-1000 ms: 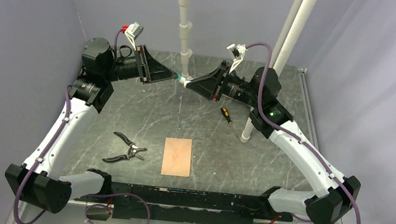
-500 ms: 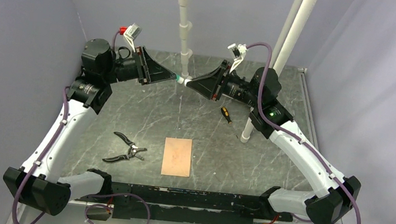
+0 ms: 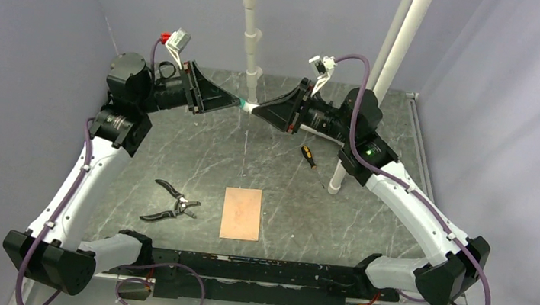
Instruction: Place the letter into the envelope and seal it
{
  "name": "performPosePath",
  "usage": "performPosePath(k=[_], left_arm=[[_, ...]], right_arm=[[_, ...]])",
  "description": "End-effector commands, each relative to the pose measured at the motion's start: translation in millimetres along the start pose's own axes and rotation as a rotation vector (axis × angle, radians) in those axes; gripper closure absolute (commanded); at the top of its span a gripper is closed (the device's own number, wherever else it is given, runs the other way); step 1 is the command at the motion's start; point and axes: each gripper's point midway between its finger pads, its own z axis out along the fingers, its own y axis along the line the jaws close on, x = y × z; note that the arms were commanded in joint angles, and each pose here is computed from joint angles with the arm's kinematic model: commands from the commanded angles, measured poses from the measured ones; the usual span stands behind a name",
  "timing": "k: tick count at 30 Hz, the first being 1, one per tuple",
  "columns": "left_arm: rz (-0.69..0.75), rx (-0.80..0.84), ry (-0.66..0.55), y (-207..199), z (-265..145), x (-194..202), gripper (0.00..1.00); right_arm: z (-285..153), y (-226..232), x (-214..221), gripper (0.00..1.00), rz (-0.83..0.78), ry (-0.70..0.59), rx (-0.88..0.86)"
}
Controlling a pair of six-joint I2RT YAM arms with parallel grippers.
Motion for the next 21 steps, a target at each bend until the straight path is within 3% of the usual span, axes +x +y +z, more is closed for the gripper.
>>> performPosePath(k=[1,11,21], left_arm=[[0.047,0.065,-0.016,-22,-6,-3,0.97],[0.032,0.146,-0.027,-48,-8,-13,0.97],[0.022,0.229,-0.137,-76,-15,-30,0.98]], right_arm=[[1,23,-27,0.96,-0.07,-0.064,-0.068],[6,43,-33,0.97,-0.017,-0.114,-0.148],[11,72,-61,1.0,0.05,-0.223,-0.234]])
